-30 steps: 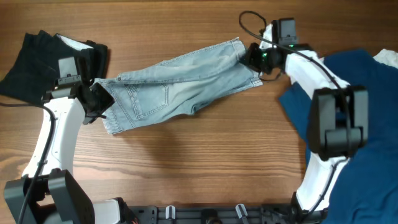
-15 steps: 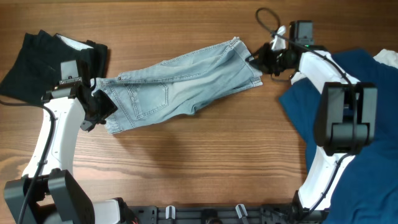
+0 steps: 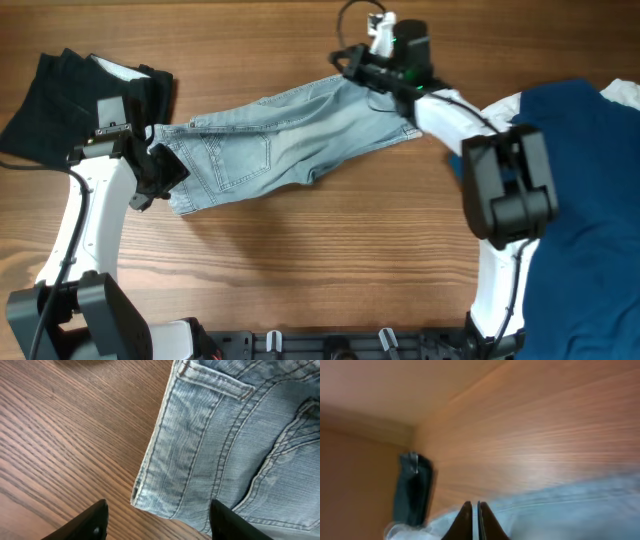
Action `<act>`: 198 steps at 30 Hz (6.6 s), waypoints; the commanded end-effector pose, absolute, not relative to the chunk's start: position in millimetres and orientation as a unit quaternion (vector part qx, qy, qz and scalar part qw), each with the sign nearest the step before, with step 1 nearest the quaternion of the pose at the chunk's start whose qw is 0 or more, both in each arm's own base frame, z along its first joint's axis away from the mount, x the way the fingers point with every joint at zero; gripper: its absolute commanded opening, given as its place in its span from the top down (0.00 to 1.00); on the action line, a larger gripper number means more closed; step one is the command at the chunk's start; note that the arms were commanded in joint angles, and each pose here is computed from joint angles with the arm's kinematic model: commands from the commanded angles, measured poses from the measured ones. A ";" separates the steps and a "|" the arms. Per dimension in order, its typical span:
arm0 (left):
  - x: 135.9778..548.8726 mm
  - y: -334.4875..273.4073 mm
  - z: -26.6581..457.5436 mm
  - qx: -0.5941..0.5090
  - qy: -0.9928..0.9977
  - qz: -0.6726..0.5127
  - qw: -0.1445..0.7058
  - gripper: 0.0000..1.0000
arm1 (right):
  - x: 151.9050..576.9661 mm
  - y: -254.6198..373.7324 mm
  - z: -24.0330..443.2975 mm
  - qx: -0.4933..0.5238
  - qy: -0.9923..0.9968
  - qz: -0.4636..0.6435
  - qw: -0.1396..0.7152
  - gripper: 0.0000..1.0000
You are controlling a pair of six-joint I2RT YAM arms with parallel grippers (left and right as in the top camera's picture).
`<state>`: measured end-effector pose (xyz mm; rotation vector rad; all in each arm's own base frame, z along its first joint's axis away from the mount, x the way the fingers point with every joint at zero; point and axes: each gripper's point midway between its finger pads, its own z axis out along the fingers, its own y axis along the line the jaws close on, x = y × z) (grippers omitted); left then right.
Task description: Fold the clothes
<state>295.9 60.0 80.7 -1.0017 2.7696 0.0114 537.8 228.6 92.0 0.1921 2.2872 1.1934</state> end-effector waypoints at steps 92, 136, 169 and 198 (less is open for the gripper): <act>316.4 44.2 63.9 -0.264 0.952 -0.053 0.146 0.14 | 503.7 48.0 80.8 0.098 0.884 0.373 0.262 0.41; 262.3 8.1 32.7 -0.246 0.960 -0.133 -0.020 0.87 | 391.1 12.1 -26.2 0.207 0.962 0.175 0.009 0.60; 308.7 75.2 -11.6 -0.310 0.944 -0.107 0.021 0.74 | 408.3 59.8 -23.3 0.010 0.966 0.247 0.074 0.33; 378.5 43.3 192.5 -0.255 0.948 -0.154 0.115 0.96 | 421.0 22.7 48.7 0.081 0.960 0.229 0.143 0.28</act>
